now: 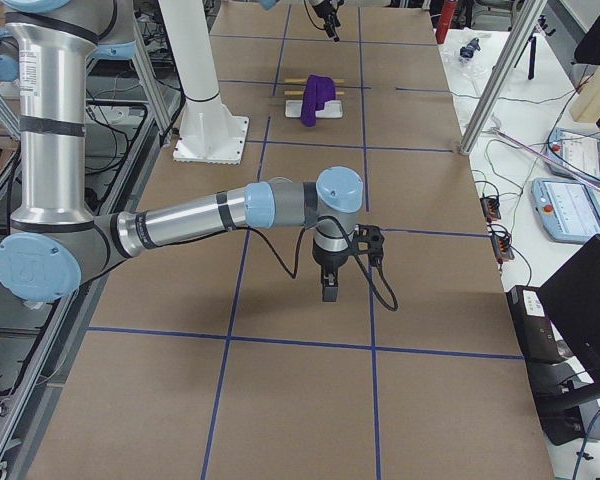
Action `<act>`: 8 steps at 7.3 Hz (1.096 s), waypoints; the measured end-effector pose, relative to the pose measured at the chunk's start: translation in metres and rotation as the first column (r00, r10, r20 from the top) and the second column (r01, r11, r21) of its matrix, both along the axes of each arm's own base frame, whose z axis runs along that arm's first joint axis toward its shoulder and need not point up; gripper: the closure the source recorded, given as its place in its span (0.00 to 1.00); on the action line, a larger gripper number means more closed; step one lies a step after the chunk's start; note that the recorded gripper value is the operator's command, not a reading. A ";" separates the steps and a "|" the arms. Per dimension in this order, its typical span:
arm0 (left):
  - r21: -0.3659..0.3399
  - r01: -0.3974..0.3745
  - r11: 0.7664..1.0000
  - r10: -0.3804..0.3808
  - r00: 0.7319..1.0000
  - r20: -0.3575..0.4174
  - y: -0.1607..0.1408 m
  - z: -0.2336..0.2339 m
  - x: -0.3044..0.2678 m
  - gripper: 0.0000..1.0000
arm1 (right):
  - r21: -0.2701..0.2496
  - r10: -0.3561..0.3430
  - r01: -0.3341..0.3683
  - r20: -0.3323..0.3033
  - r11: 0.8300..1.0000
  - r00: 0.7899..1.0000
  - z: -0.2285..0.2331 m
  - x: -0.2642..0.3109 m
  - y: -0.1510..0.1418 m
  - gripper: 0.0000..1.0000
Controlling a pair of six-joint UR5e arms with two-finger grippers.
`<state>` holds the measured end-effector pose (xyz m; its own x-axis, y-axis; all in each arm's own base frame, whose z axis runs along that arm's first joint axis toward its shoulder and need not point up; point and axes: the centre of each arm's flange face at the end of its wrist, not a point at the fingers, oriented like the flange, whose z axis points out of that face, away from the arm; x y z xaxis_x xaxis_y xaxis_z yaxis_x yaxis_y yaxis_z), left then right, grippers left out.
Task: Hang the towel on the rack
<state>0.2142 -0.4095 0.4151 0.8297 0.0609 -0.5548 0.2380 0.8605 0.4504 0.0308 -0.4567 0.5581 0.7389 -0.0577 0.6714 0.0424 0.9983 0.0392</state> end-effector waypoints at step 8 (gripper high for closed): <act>-0.242 -0.309 0.920 0.309 0.950 -0.042 -0.091 0.123 -0.192 0.00 | -0.001 0.066 -0.066 0.066 0.998 0.996 0.037 0.026 0.001 0.00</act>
<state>0.0220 -0.5002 0.5379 0.7897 0.1770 -0.5874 -0.0562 0.9743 0.2181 0.0567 -0.4556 0.5954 0.6950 -0.0111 0.7189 -0.0267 0.9988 0.0412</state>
